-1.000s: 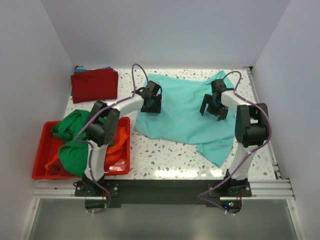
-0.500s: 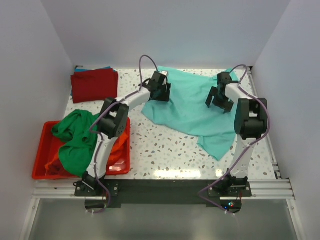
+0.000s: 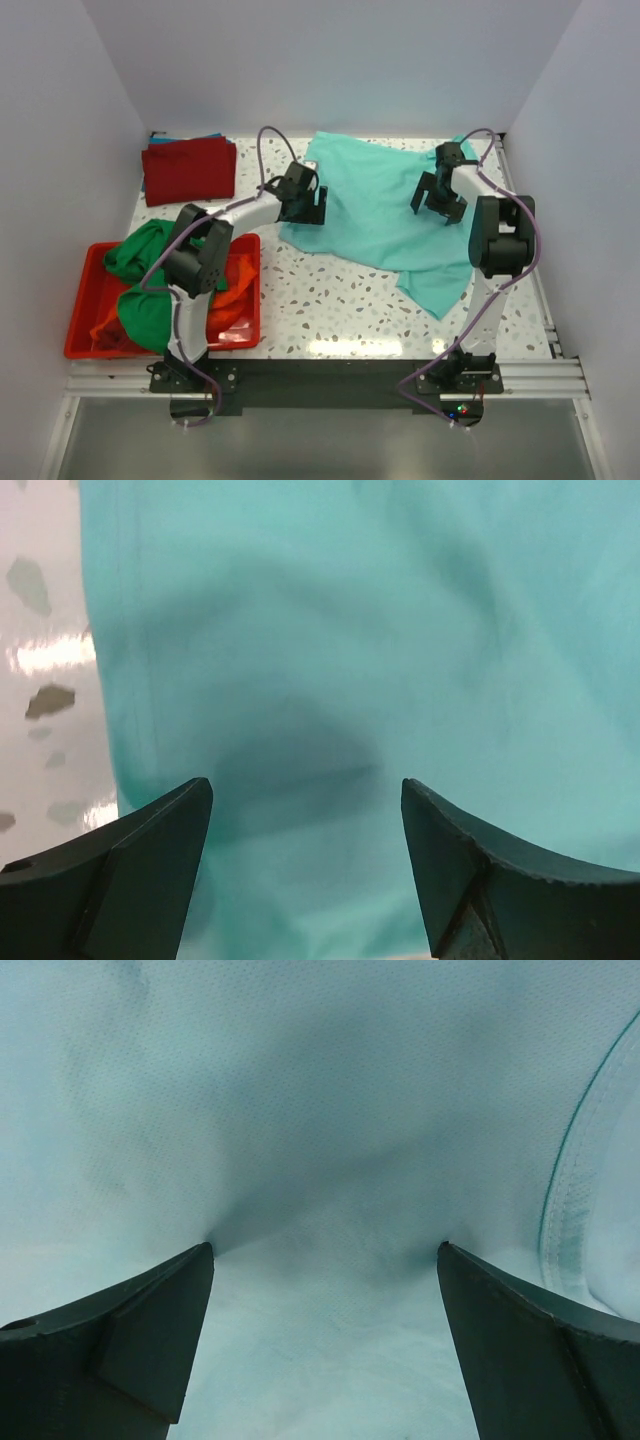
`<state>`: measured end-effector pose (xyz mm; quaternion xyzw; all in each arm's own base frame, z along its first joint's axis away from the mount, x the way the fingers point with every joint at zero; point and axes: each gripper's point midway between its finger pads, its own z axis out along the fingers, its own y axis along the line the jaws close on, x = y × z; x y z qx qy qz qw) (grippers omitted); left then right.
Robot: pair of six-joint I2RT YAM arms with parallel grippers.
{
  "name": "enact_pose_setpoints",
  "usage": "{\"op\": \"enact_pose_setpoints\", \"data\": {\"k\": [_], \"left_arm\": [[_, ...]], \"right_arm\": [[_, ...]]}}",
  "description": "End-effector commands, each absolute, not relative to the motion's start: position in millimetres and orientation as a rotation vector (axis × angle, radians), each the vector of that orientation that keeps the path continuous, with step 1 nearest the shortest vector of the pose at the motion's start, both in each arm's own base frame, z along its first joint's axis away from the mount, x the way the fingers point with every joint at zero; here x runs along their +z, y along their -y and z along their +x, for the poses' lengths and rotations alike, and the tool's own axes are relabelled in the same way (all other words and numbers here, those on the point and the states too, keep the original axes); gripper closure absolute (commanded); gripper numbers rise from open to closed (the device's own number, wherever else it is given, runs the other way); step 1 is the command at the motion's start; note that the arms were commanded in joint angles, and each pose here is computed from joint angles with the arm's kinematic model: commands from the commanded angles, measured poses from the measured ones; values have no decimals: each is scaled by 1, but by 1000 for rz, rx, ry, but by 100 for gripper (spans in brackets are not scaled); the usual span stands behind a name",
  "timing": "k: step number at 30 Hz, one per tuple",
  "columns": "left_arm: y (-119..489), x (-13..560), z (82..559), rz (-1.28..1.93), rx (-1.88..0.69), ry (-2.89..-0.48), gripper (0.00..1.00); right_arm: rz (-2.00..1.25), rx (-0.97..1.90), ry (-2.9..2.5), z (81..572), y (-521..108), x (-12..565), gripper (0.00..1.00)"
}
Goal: Fold and stack the t-shirts
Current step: Flatten the tshirt out
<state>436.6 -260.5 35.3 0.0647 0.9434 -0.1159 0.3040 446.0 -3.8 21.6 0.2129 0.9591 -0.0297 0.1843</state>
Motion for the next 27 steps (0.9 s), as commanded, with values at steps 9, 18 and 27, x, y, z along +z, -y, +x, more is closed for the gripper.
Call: {"op": "enact_pose_setpoints", "data": {"k": [9, 18, 27], "left_arm": [[211, 46, 395, 59, -164, -2500, 18], [188, 66, 385, -54, -84, -2458, 18], [175, 44, 371, -93, 5, -2533, 39]], "right_arm": [[561, -38, -2683, 440, 0, 38, 3], [535, 59, -2609, 437, -10, 86, 3], [516, 133, -2553, 415, -18, 125, 3]]}}
